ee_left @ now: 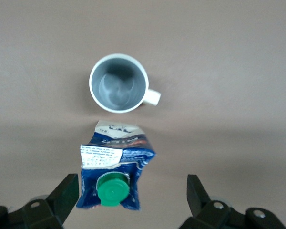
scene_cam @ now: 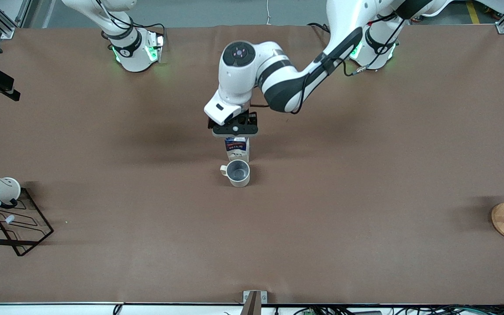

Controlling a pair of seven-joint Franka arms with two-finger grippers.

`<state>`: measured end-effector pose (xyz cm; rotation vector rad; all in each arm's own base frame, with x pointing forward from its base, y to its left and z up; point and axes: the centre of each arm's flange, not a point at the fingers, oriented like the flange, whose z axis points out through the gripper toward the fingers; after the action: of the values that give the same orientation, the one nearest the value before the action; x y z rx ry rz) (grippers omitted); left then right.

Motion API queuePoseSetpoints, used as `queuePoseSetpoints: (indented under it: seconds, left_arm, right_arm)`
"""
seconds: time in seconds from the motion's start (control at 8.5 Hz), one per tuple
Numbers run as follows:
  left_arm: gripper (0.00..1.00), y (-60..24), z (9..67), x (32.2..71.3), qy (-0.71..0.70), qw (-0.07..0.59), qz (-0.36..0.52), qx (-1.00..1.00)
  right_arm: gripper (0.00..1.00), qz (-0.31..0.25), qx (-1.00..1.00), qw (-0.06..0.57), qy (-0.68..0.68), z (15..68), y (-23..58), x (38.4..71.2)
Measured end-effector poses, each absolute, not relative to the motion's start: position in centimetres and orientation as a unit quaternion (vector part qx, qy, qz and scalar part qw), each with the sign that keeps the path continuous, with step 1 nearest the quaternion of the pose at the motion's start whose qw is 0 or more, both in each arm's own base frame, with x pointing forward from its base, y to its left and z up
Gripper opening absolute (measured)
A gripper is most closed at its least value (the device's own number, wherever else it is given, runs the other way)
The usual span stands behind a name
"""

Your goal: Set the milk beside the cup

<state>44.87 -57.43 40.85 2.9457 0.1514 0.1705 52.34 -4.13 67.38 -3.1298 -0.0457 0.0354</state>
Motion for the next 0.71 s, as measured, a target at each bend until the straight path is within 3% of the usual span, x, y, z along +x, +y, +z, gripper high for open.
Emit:
queuePoseSetpoints:
  seconds: [0.35, 0.71]
  left_arm:
    - [1.00, -49.9, 48.7, 50.7, 0.157, 0.096, 0.108, 0.977]
    - [1.00, -38.9, 51.1, 57.9, 0.246, 0.061, 0.121, 0.960]
  right_arm:
    - [1.00, 0.010, -1.000, 0.005, -0.016, 67.4, -4.0, 52.4]
    - [1.00, 0.010, -1.000, 0.005, -0.015, 67.4, -4.0, 52.4]
